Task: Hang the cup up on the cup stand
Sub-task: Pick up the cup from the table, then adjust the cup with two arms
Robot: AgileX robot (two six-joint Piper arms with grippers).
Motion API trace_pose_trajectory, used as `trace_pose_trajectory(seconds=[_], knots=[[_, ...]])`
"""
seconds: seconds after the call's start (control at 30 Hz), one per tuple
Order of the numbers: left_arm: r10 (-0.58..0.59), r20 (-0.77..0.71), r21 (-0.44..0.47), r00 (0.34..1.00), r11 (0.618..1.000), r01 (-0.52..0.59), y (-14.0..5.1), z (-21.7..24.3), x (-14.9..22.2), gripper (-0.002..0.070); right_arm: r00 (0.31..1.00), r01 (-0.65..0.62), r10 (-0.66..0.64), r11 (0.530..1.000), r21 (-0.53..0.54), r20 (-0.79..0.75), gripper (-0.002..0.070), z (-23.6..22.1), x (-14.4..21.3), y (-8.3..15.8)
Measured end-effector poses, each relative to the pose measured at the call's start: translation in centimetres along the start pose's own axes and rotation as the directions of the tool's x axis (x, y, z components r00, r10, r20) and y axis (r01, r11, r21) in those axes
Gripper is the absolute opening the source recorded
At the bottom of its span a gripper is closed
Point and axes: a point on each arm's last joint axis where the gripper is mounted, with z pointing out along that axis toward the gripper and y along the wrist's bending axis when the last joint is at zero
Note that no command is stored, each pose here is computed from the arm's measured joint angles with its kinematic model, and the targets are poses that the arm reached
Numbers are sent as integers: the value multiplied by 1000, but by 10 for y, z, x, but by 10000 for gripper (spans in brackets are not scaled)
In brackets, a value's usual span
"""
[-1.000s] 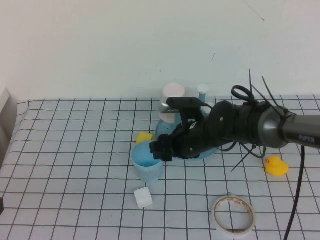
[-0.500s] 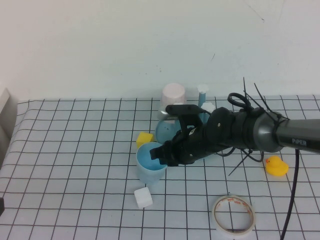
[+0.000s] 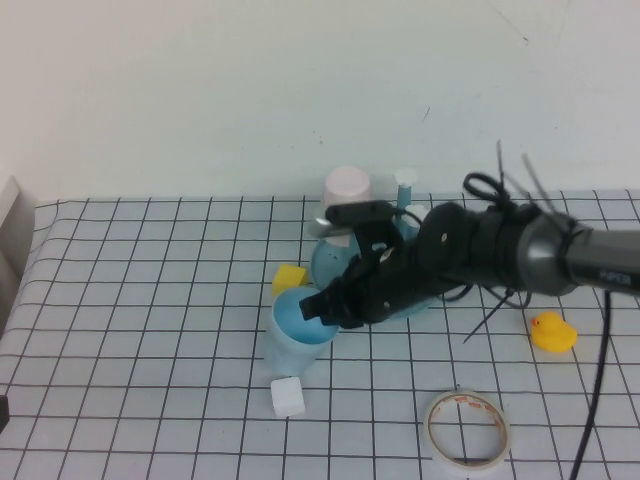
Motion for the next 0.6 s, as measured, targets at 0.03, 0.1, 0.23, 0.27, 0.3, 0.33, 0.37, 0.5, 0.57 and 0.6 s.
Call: trace_pose_trajectory(seconds=[0.03,0.1,0.23,0.27,0.3,0.33,0.37,0.5,0.57,0.6], knots=[[0,0,0,1000,1000,0,0,0,0,-2,1000,24,-24,1000,-12,4,19,-8,-4,4],[0,0,0,1000,1000,0,0,0,0,-1,998,66,-66,997,-29,24,19,-25,-11,11],[4,-3,1,1000,1000,-4,0,0,0,-2,977,160,-150,985,-60,149,19,-85,-36,35],[6,-4,1,1000,1000,-6,0,0,0,-1,968,185,-170,981,-62,185,19,-101,-42,41],[6,-4,1,1000,1000,-6,0,0,0,-1,956,211,-192,975,-63,222,19,-118,-46,47],[8,-4,1,1000,1000,-8,0,0,0,-1,943,233,-209,970,-64,259,19,-135,-51,52],[10,-4,1,1000,1000,-10,0,0,0,-1,927,261,-233,963,-61,295,18,-152,-54,57],[11,-4,1,1000,1000,-11,0,0,0,-1,850,377,-331,926,-35,411,18,-216,-59,76],[9,-4,2,1000,1000,-9,0,0,0,-1,815,411,-359,911,-18,454,18,-241,-56,81],[8,-4,3,1000,1000,-8,0,0,0,-1,800,426,-371,905,-9,472,18,-253,-53,84]])
